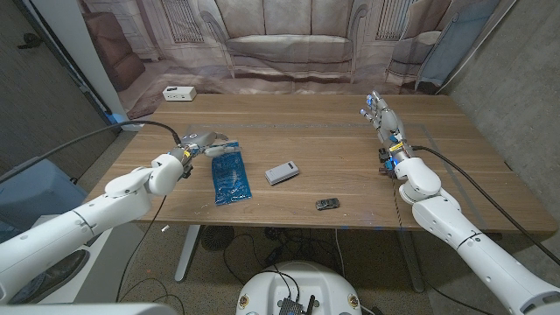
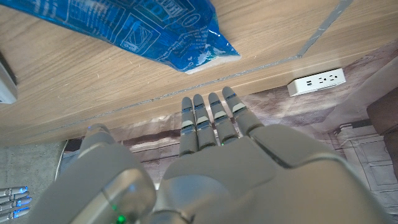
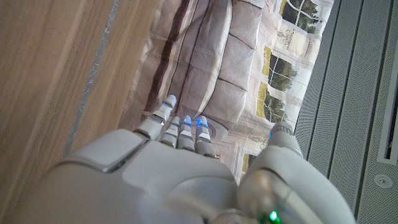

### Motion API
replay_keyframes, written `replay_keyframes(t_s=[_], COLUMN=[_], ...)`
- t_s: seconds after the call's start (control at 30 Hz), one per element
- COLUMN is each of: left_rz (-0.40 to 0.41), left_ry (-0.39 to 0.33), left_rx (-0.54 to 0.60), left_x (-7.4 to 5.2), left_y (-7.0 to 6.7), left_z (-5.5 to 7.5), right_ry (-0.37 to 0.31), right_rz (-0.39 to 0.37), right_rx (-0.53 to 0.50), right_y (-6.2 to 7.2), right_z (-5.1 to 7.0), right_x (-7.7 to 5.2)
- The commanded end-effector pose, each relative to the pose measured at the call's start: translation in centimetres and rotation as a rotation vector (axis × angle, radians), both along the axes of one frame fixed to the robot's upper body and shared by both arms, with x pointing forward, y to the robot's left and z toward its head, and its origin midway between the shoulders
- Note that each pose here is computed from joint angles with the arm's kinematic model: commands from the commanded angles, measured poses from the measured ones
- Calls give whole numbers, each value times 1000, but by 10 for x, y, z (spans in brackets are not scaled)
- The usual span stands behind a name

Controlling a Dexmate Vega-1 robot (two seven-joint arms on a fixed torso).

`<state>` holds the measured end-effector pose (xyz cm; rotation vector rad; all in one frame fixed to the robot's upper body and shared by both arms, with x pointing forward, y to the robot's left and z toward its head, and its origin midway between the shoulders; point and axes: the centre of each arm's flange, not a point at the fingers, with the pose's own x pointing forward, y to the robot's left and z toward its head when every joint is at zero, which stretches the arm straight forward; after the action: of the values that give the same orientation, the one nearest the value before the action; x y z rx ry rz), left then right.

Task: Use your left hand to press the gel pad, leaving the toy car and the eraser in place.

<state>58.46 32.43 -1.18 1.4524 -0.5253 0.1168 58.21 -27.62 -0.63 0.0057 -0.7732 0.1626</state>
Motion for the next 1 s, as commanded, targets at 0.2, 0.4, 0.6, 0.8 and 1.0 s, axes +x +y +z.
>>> replay_keyframes(t_s=[0.2,0.4,0.6,0.8,1.0], left_rz=[-12,-7,24,23,21], left_ry=[106,163,202,196,201], left_rx=[-29,-47,-3,16,25], left_x=[13,15,17,18,20], left_y=[-5,-3,0,-3,-4], left_z=[-12,-7,-5,-6,-6], right_ry=[4,2,3,3,1], right_rz=[-3,-6,-6,-7,-7], right_rx=[-3,-1,-3,-2,-3], right_y=[0,0,2,2,2], right_z=[-3,-3,-3,-4,-4], right_x=[-2,-4,-4,-5,-5])
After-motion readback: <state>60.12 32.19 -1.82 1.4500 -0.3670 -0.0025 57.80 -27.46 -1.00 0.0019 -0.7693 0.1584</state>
